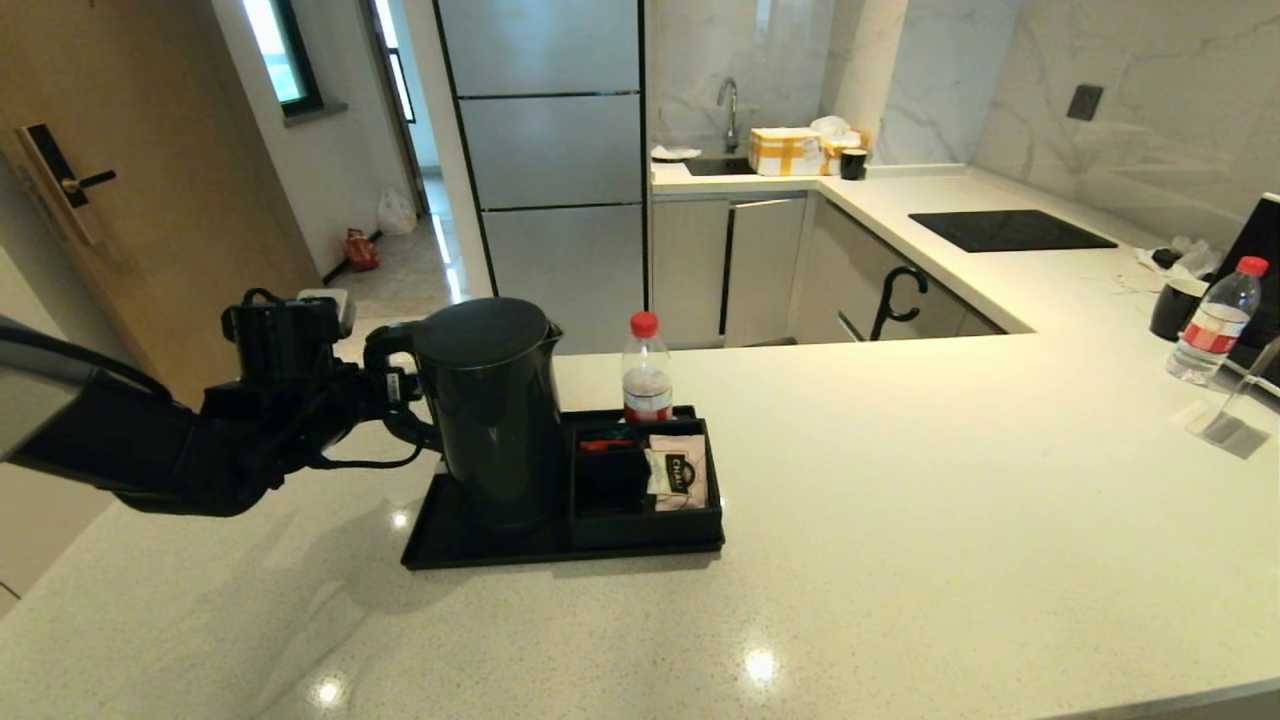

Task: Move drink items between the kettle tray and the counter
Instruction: Pick up the kettle

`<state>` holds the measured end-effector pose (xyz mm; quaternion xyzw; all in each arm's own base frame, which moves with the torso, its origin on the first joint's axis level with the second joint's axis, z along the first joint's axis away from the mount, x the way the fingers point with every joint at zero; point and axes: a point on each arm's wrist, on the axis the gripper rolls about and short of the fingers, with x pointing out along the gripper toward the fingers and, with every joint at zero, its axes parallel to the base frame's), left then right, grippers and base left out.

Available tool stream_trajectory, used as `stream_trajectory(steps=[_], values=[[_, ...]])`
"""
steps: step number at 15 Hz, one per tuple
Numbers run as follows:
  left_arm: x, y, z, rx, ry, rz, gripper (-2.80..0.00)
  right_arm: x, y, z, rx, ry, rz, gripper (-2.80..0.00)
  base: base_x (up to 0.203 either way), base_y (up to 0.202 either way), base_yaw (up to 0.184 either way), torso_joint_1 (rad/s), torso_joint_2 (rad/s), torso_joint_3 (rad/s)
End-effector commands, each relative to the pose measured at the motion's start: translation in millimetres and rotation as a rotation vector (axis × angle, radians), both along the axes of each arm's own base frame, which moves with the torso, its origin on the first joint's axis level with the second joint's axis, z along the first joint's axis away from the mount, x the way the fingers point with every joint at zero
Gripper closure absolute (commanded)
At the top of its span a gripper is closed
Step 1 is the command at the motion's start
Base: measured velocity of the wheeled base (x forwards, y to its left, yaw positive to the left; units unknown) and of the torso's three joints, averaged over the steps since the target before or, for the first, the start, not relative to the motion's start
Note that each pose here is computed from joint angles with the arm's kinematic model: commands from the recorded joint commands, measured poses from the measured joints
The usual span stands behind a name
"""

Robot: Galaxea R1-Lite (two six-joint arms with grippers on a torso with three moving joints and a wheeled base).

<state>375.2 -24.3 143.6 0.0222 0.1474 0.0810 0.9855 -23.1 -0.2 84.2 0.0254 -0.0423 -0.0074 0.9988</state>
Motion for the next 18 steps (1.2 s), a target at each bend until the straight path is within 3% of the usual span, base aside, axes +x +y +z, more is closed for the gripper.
stream_trajectory(steps=[1,3,4,10,18], values=[[4,-3,-6,0.001,-0.008,-0.005,-2.8,2,0,-9,0.0,0.03,0.001,0.0,0.0,0.0,0.0,0.0,0.0,0.0],[4,-3,-7,0.002,-0.008,-0.006,-2.8,2,0,-8,0.0,0.029,0.002,0.0,0.0,0.0,0.0,0.0,0.0,0.0],[5,-4,-8,0.004,-0.008,-0.002,0.0,2,0,-8,0.0,0.029,0.0,0.0,0.0,0.0,0.0,0.0,0.0,0.0],[3,-7,-7,0.002,-0.011,-0.006,0.0,2,0,-8,0.0,0.029,0.0,0.0,0.0,0.0,0.0,0.0,0.0,0.0],[-5,-13,14,-0.02,-0.072,-0.018,0.0,2,0,-8,0.0,0.029,0.0,0.0,0.0,0.0,0.0,0.0,0.0,0.0]])
